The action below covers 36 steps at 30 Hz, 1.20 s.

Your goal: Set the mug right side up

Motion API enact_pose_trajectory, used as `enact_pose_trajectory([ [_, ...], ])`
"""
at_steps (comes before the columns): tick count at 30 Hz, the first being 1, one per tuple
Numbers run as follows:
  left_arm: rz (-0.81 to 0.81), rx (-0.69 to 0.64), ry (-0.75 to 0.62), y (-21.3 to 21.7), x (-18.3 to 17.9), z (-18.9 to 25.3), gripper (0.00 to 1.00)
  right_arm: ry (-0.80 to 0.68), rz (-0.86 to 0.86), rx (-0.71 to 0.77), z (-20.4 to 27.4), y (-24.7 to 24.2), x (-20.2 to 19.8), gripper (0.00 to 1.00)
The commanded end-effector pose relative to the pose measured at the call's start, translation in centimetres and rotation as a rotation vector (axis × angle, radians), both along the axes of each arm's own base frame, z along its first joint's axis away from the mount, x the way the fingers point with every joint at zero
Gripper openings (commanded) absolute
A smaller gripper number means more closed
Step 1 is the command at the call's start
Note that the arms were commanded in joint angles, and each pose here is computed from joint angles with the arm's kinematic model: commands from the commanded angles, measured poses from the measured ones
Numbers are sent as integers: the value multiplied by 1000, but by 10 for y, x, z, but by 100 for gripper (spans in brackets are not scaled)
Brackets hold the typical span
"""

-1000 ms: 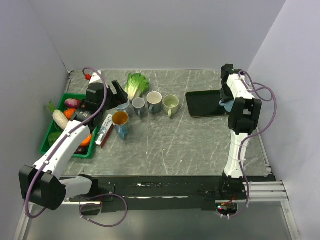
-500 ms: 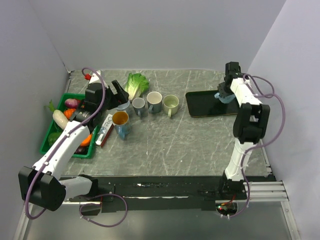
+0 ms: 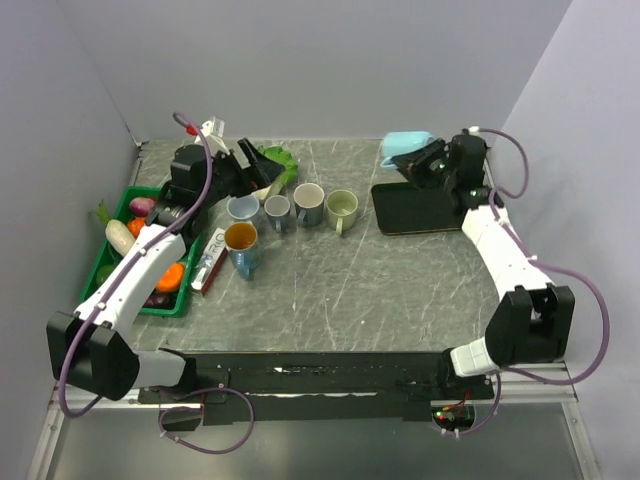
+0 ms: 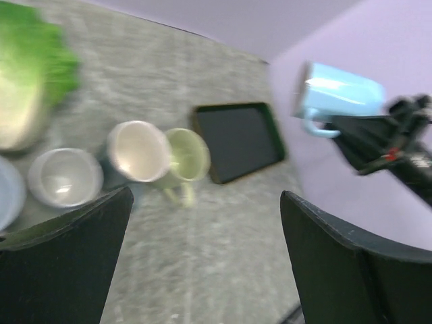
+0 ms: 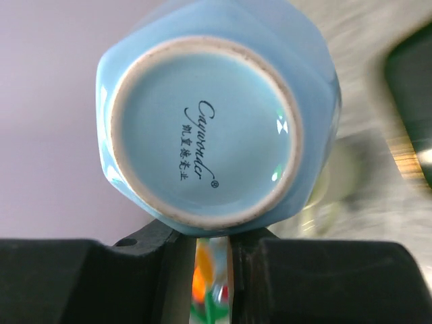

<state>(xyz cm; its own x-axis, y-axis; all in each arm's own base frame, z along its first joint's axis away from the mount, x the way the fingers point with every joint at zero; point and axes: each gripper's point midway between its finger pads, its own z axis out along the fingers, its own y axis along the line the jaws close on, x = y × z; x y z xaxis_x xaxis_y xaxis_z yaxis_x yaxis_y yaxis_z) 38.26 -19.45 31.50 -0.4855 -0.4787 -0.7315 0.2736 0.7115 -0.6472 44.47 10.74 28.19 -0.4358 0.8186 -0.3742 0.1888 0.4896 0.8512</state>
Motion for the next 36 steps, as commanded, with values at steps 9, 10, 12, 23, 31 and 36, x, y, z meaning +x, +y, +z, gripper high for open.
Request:
enact_pose_trajectory([
  [9,-489,-284,-193,-91,-57,75,96,-736,602,208,154,110,-114,0],
  [10,-488,-274,-198,-94,-59,76,96,-743,625,234,157,114,-121,0],
  [12,-472,-276,-201,-97,-65,80,96,-779,687,254,167,124,-137,0],
  [23,-454,-417,-268,-89,-111,126,96,-880,786,280,211,153,-208,0],
  [31,-492,-522,-239,-93,-134,143,76,-891,768,279,214,158,-229,0],
  [36,-509,-551,-222,-96,-148,144,69,-895,750,276,212,158,-231,0],
])
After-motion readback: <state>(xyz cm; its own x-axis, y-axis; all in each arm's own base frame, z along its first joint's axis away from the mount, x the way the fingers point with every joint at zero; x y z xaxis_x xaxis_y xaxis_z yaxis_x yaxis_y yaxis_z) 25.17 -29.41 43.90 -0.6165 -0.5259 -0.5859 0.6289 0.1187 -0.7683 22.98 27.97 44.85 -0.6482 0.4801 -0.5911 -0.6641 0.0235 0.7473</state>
